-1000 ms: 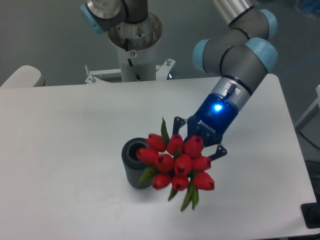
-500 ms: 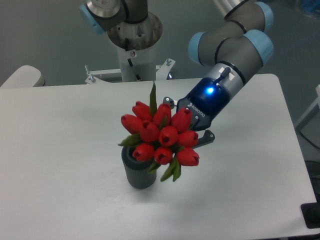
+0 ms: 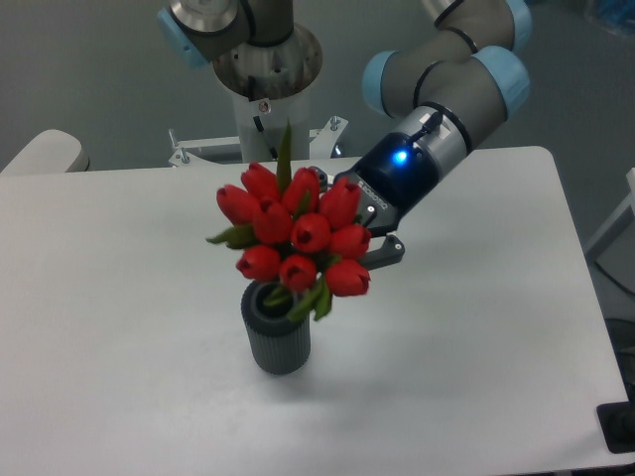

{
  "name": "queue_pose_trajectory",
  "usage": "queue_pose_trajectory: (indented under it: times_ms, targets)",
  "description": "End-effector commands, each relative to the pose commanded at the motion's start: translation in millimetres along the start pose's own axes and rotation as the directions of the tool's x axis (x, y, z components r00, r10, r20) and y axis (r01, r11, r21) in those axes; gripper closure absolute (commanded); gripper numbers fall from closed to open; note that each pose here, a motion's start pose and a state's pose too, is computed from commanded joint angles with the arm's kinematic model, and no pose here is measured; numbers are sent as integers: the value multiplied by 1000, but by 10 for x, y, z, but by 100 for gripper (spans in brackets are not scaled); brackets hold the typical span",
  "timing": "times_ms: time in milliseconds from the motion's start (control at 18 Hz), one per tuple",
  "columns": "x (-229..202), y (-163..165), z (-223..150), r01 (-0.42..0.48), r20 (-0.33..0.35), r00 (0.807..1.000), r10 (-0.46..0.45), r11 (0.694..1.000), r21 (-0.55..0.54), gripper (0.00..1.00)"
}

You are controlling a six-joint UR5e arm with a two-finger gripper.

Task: Insert the flowers into the vase
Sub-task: 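Raise the bouquet and align its stems above the vase opening, then lower the bouquet stems down into the grey vase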

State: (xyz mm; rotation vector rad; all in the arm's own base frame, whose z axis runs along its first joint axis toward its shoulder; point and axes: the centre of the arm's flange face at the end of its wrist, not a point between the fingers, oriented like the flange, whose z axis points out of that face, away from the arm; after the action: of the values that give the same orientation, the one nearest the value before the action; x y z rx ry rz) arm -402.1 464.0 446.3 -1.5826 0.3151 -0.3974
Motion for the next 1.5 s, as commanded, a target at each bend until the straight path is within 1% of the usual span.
queue_pose_trajectory:
  times_ms: [167,278,389,722,1111,1333,1500]
  targets:
    - [46,-16,16,-18,-33,999,19,999,52,68]
    - [47,-35,-19,-19,-37,999,21,997,69,68]
    - [39,-26,-28,-34,-34,999,36,997,70,68]
    - [103,168,2,-61,-35,997,64,995,73,68]
    - [113,257,-12,-61,-31,997,64,995,74,68]
    - [160,429,-34,-92,-23,995,94,993,77,68]
    - [194,516,-6,-95,-27,995,97,992,77,68]
